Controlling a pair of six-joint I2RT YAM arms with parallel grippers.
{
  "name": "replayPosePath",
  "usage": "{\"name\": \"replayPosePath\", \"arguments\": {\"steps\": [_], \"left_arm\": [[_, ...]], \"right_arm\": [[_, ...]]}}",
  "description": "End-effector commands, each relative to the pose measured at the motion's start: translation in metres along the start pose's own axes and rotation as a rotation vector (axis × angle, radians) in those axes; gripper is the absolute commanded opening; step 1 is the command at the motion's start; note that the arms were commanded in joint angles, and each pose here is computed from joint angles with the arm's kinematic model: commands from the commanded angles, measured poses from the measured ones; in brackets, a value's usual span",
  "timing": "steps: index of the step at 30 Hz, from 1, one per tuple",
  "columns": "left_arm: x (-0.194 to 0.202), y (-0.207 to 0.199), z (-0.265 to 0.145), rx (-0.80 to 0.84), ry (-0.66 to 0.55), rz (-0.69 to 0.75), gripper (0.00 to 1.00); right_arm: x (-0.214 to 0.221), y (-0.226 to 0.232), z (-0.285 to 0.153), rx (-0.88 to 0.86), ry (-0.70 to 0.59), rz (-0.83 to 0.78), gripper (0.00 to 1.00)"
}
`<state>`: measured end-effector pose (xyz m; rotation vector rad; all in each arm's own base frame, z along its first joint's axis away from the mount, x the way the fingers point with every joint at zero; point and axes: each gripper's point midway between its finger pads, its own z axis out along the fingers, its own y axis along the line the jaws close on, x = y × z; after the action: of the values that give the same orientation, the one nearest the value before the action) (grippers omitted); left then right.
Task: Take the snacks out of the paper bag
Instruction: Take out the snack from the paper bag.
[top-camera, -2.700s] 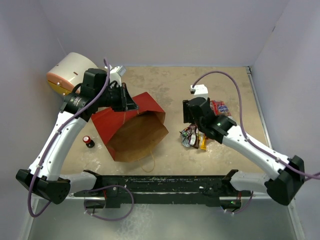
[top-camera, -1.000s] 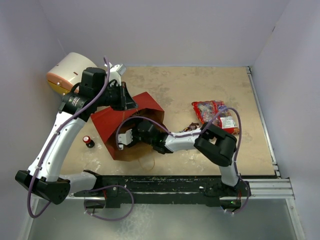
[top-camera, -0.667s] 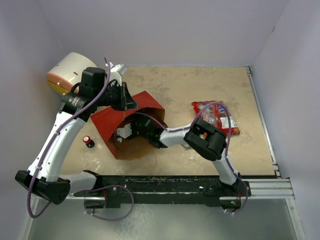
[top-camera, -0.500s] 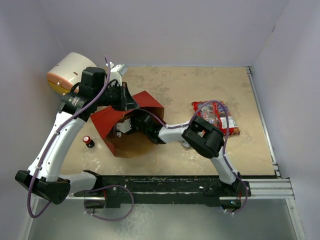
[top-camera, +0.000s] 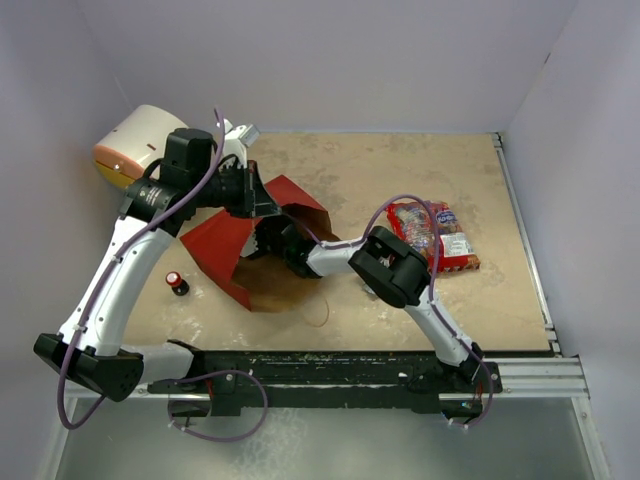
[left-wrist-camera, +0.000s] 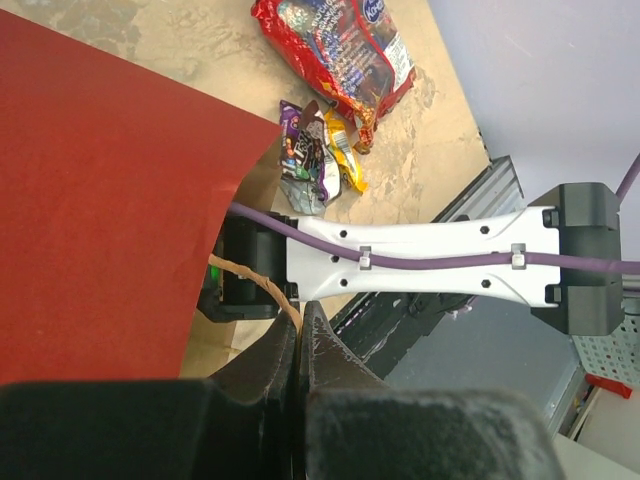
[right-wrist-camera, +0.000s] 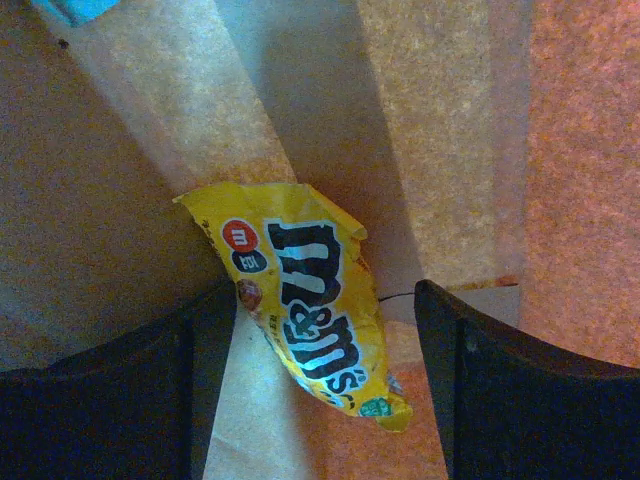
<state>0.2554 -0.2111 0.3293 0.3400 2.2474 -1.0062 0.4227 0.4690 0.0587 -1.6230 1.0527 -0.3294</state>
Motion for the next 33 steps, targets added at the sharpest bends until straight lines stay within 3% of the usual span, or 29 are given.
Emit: {"name": "replayPosePath", "arguments": {"steps": [1,15,25,33], "left_arm": [[-0.013,-0.015,-0.01,0.038,-0.041,0.049,0.0],[-0.012,-0.008,-0.011,-0.002,-0.048,0.027,0.0],[-0.008,-0.005,-0.016,-0.031,-0.061,0.009,0.0],[-0.009,0.001,-0.02,-0.078,-0.08,0.007,0.0]], "right_arm": [[0.0,-0.022,0.005,0.034,-0.018,0.061,0.72],[0.001,-0.034,0.002,0.042,-0.013,0.088,0.33],[-0.022,-0.059,-0.026,0.091,-0.063,0.111,0.23],[-0.051,-0.041,-0.079,0.066,-0.106,0.121,0.2]]}}
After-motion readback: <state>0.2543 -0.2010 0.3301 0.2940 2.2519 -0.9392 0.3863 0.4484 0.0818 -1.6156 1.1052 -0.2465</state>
